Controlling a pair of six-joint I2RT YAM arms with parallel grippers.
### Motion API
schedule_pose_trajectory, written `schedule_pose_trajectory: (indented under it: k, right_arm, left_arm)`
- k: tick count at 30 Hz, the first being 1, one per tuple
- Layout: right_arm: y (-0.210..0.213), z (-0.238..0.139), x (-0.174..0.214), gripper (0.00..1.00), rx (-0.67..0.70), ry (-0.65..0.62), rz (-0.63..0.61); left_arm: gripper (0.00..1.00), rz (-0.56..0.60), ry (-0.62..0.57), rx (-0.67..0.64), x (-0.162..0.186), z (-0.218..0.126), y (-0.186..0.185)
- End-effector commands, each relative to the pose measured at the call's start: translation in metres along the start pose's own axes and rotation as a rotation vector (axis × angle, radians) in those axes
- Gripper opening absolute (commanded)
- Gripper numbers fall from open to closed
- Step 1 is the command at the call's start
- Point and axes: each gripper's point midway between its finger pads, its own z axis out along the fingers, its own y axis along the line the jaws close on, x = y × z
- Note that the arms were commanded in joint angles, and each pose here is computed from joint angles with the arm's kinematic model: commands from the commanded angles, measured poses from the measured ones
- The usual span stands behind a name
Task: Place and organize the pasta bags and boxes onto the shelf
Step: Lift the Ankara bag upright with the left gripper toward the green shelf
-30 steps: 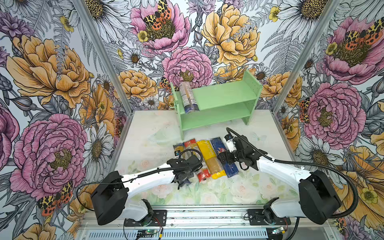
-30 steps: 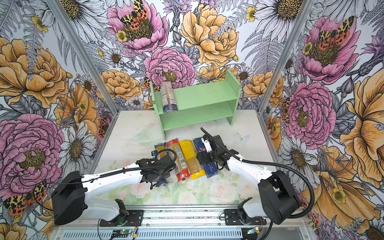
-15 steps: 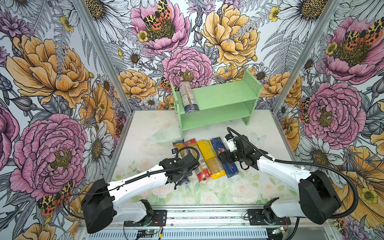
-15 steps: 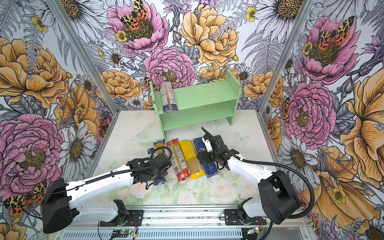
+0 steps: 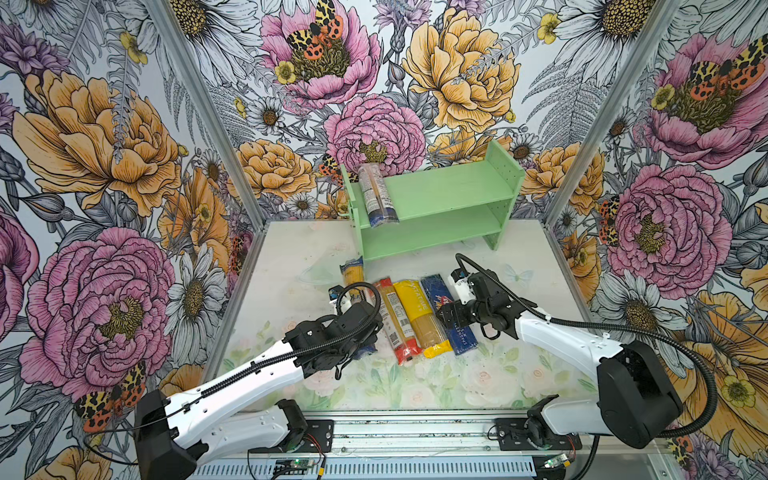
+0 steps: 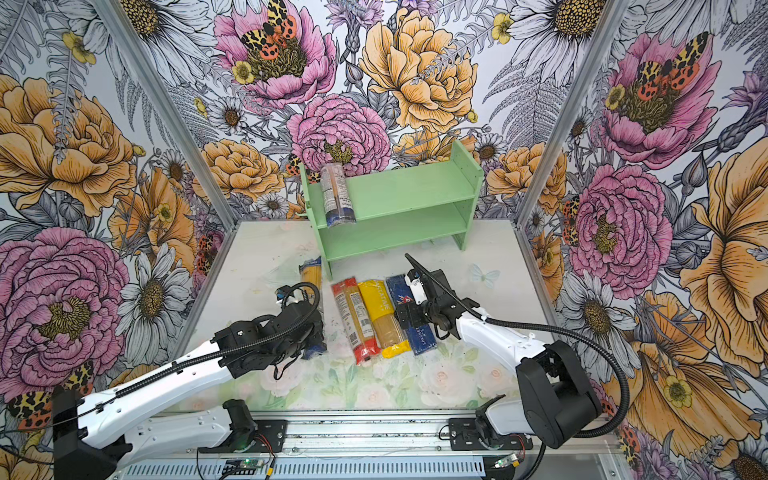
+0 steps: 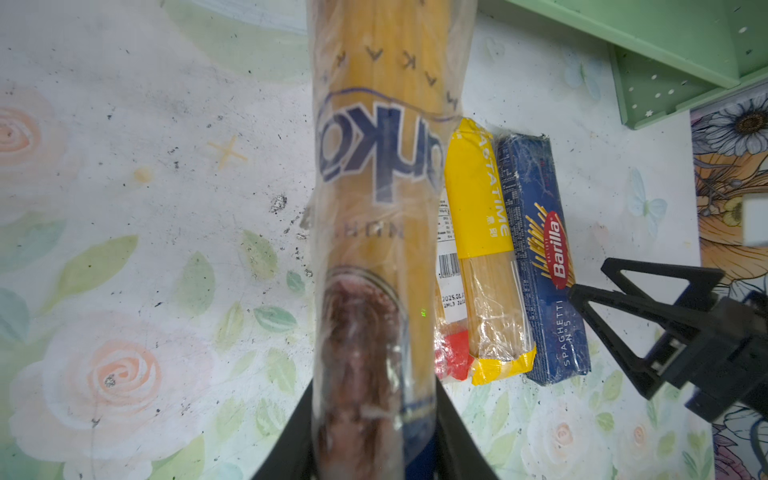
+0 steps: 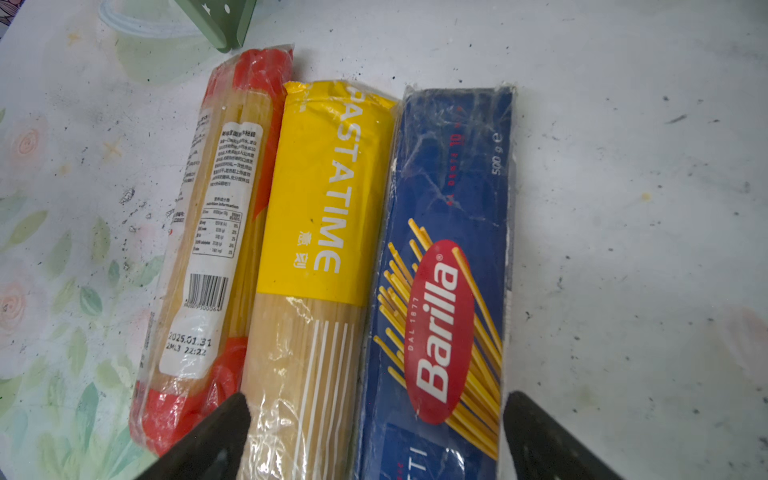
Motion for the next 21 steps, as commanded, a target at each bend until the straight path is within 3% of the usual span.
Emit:
schedule_pose_trajectory:
  k: [1,21]
  right_arm:
    - [0.000,-0.002,-0.010,0.97,-0.009,-0.016,-0.001]
    - [-0.002,0.005,-0.008,0.97,-0.009,0.006,0.010]
  left_arm:
    - [0.00,-0.048,-0.160,0.107,-0.047,-0.029,-0.026]
    - [0.00,-0.050,-0.280,0.212,-0.086,-0.079,-0.035]
